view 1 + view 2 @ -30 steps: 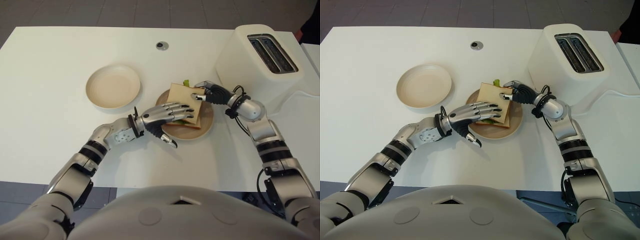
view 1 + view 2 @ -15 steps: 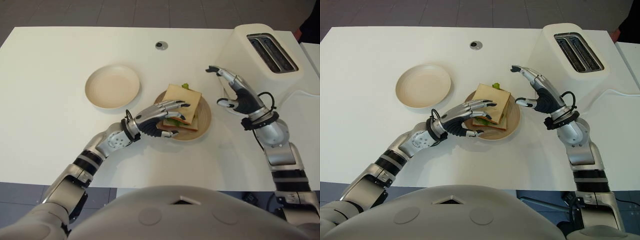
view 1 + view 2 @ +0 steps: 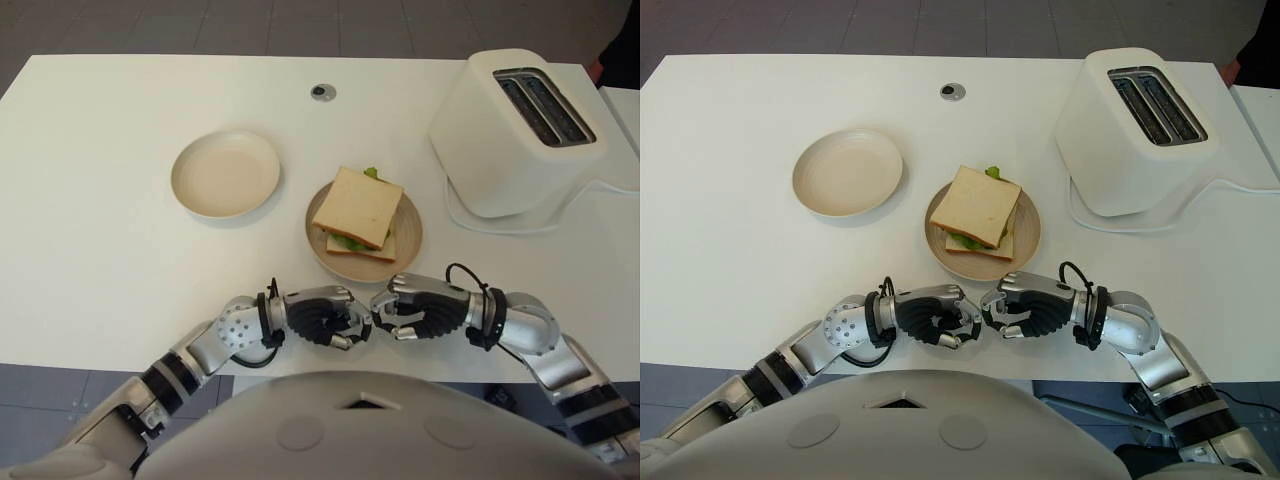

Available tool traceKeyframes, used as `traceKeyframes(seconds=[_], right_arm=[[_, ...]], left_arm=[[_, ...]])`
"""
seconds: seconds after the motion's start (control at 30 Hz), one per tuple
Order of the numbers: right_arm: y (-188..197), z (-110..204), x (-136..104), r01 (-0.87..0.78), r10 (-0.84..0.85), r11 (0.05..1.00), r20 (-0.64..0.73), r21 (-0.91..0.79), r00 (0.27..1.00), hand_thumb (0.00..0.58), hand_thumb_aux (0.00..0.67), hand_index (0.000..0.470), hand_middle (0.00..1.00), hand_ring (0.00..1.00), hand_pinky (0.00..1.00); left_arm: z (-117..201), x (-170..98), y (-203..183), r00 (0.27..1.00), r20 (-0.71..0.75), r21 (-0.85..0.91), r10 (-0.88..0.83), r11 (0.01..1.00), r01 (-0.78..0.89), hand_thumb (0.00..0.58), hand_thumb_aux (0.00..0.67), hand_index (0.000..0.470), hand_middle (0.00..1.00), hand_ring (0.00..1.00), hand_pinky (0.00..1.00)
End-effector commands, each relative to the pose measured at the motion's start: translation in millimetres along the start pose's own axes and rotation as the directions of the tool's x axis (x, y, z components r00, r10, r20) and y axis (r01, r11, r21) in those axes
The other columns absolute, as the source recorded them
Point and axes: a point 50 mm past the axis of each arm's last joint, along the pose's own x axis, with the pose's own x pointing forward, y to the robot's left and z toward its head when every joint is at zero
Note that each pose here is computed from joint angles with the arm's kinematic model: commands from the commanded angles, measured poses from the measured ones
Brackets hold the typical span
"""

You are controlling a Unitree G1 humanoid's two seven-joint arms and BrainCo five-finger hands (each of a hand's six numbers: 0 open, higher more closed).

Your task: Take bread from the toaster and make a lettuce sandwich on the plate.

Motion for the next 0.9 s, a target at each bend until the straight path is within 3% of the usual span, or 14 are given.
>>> traceKeyframes(seconds=[0.03, 0.13, 0.23, 0.4, 0.43, 0.47, 0.5, 0.53, 0.57, 0.63, 0.73, 0.8, 0.9], right_arm=[[-21, -23, 39, 0.173, -0.190, 0.975, -0.126, -0.137, 0.974, 0.580, 0.670, 0.470, 1.00, 1.00, 1.00], [-42, -42, 57, 0.337, -0.396, 0.903, -0.214, -0.268, 0.893, 0.580, 0.670, 0.470, 1.00, 1.00, 1.00], [-48, -53, 61, 0.433, -0.519, 0.840, -0.254, -0.326, 0.816, 0.580, 0.670, 0.470, 1.00, 1.00, 1.00], [-44, -41, 60, 0.573, -0.610, 0.789, -0.172, -0.223, 0.773, 0.580, 0.670, 0.470, 1.00, 1.00, 1.00], [-52, -34, 56, 0.647, -0.668, 0.743, -0.123, -0.171, 0.734, 0.580, 0.670, 0.470, 1.00, 1.00, 1.00], [-64, -26, 49, 0.735, -0.742, 0.670, -0.074, -0.103, 0.666, 0.580, 0.654, 0.459, 1.00, 1.00, 1.00], [-75, -21, 42, 0.808, -0.808, 0.588, -0.043, -0.031, 0.587, 0.491, 0.407, 0.286, 0.53, 0.53, 0.53], [-87, -17, 34, 0.871, -0.871, 0.491, -0.024, 0.029, 0.491, 0.251, 0.166, 0.116, 0.00, 0.00, 0.00], [-96, -15, 28, 0.917, -0.919, 0.392, -0.023, 0.073, 0.395, 0.000, 0.000, 0.000, 0.00, 0.00, 0.00], [-106, -12, 21, 0.968, -0.976, 0.213, -0.026, 0.131, 0.218, 0.000, 0.000, 0.000, 0.00, 0.00, 0.00], [-103, -15, 30, 0.978, -0.994, 0.054, -0.078, 0.200, 0.071, 0.000, 0.000, 0.000, 0.00, 0.00, 0.00], [-94, -24, 40, 0.972, -0.985, 0.043, -0.150, 0.231, 0.080, 0.000, 0.000, 0.000, 0.00, 0.00, 0.00], [-76, -37, 43, 0.959, -0.960, 0.053, -0.249, 0.278, 0.125, 0.000, 0.000, 0.000, 0.00, 0.00, 0.00]], left_arm=[[-58, -7, 22, 0.925, -0.355, 0.136, 0.137, 0.986, -0.094, 0.580, 0.670, 0.470, 1.00, 1.00, 1.00], [-75, -8, 49, 0.855, -0.416, 0.261, 0.311, 0.941, -0.215, 0.580, 0.670, 0.470, 1.00, 1.00, 1.00], [-80, -5, 68, 0.809, -0.397, 0.349, 0.434, 0.886, -0.304, 0.580, 0.670, 0.470, 1.00, 1.00, 1.00], [-69, -9, 83, 0.758, -0.251, 0.372, 0.601, 0.783, -0.498, 0.580, 0.670, 0.470, 1.00, 1.00, 1.00], [-62, -8, 84, 0.760, -0.201, 0.329, 0.618, 0.773, -0.542, 0.576, 0.617, 0.433, 0.93, 0.93, 0.93], [-55, -6, 85, 0.763, -0.140, 0.275, 0.631, 0.765, -0.582, 0.505, 0.428, 0.300, 0.20, 0.20, 0.20], [-46, -5, 87, 0.759, -0.073, 0.224, 0.647, 0.752, -0.620, 0.075, 0.045, 0.031, 0.00, 0.00, 0.00], [-35, -4, 90, 0.740, 0.014, 0.165, 0.672, 0.729, -0.665, 0.000, 0.000, 0.000, 0.00, 0.00, 0.00], [-22, -5, 94, 0.697, 0.106, 0.075, 0.709, 0.693, -0.717, 0.000, 0.000, 0.000, 0.00, 0.00, 0.00], [-1, -10, 102, 0.580, 0.241, -0.069, 0.778, 0.610, -0.790, 0.000, 0.000, 0.000, 0.00, 0.00, 0.00], [4, -24, 117, 0.358, 0.207, -0.239, 0.910, 0.402, -0.884, 0.000, 0.000, 0.000, 0.00, 0.00, 0.00], [-6, -30, 117, 0.304, 0.122, -0.261, 0.945, 0.326, -0.909, 0.000, 0.000, 0.000, 0.00, 0.00, 0.00], [-24, -35, 107, 0.326, 0.008, -0.194, 0.945, 0.321, -0.927, 0.000, 0.000, 0.000, 0.00, 0.00, 0.00]])
